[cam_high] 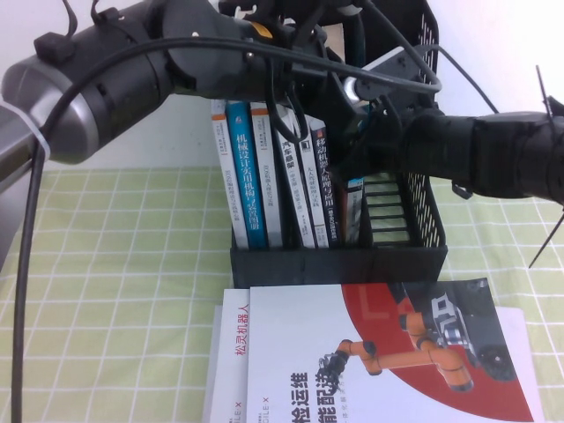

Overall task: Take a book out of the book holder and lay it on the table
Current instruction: Pick up the right side book from the book shelf, then place the picked book on the book

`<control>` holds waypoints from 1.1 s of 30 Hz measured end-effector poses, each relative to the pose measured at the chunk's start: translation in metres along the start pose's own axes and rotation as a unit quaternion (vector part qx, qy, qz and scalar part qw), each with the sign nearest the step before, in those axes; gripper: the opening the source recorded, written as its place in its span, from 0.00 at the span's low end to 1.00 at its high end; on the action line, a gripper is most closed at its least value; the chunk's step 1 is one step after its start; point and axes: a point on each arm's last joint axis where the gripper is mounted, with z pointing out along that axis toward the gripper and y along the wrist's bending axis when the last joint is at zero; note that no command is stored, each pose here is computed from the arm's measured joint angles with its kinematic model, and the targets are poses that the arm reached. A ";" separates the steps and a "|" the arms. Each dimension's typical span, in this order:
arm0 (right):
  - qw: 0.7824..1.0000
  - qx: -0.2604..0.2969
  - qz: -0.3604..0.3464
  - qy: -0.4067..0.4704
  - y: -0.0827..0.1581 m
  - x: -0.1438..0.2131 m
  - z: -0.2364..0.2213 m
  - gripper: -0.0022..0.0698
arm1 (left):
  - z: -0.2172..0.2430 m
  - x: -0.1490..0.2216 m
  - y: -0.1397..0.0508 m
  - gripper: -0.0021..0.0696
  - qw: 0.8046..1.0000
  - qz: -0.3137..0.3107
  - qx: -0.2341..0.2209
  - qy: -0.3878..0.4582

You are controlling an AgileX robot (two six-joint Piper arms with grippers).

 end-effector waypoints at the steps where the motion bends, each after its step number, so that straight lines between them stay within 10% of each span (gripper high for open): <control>1: 1.000 0.000 0.000 0.000 0.000 0.000 0.003 0.51 | 0.000 0.000 0.000 0.03 1.000 0.001 -0.001 -0.001; 6: 1.000 -0.002 0.006 -0.002 -0.001 0.000 0.005 0.33 | 0.000 0.000 0.001 0.03 1.000 0.001 -0.004 -0.003; 16: 1.000 0.013 0.018 -0.018 -0.003 -0.014 -0.011 0.33 | 0.000 0.000 0.001 0.03 1.000 0.001 -0.003 -0.001; 33: 0.972 -0.004 0.011 -0.236 0.012 -0.130 -0.172 0.32 | -0.083 -0.024 -0.003 0.03 0.999 -0.020 -0.039 0.012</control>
